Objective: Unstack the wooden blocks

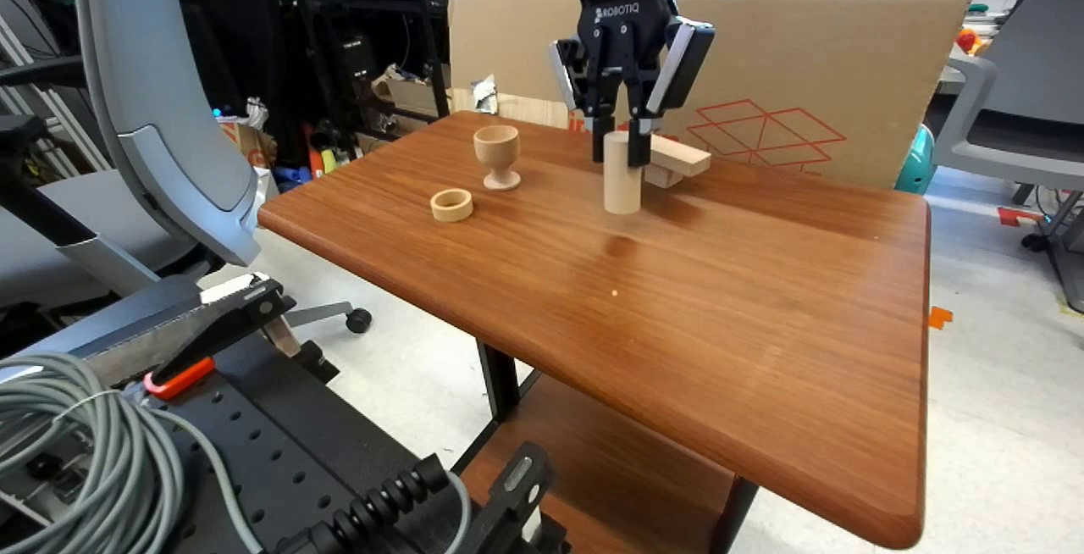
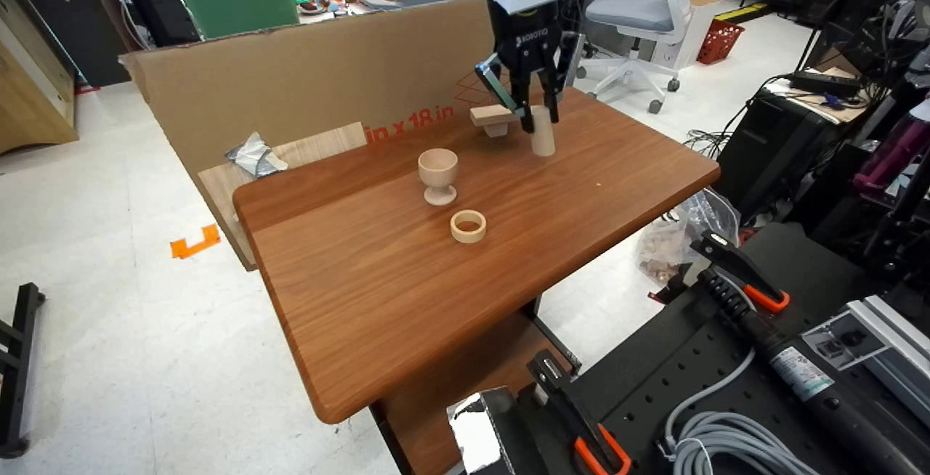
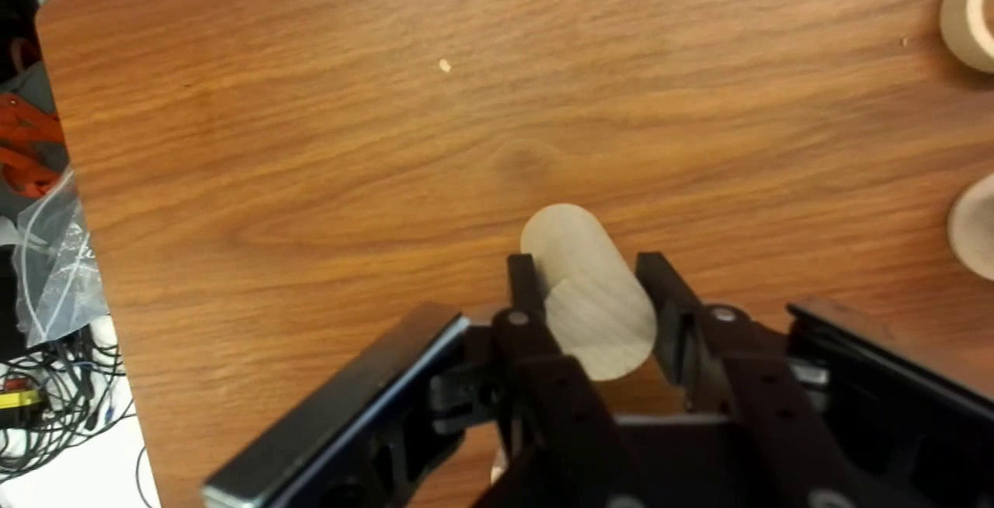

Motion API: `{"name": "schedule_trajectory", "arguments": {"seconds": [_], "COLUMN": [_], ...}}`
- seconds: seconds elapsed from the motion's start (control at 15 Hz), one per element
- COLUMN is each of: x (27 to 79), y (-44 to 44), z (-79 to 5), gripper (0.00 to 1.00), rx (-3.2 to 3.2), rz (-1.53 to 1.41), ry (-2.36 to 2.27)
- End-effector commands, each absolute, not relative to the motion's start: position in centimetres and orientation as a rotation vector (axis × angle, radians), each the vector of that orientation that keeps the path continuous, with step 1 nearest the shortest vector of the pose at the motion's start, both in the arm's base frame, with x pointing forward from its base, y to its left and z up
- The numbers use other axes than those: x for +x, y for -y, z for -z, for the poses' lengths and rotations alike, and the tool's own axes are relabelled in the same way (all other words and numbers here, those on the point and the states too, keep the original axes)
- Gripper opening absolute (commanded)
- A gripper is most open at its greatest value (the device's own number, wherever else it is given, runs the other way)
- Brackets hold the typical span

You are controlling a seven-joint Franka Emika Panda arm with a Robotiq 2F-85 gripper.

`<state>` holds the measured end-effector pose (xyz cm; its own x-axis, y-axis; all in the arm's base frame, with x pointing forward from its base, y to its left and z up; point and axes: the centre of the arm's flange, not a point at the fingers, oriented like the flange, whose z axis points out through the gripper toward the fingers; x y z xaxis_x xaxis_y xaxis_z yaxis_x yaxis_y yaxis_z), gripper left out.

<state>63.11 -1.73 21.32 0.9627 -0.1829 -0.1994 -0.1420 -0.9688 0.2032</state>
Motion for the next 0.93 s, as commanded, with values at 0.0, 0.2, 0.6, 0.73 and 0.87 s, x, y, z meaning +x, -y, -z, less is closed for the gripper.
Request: {"name": "schedule_trajectory", "arguments": {"seconds": [0.0,0.2,0.6,0.73,0.87], "x": [61.8,61.5,61.2,61.1,61.0], "y": [0.7,0.3,0.6,0.6,0.5], "z": [-20.7,-20.1,-19.1,-18.7,-18.6], "gripper": [0.1,0.1,0.1,0.1,0.1], "rx": [2.888,2.875,2.866,2.861,2.856], "rz": [0.301,0.316,0.346,0.352,0.354], "ry": [0.246,0.244,0.245,0.237,0.23]}}
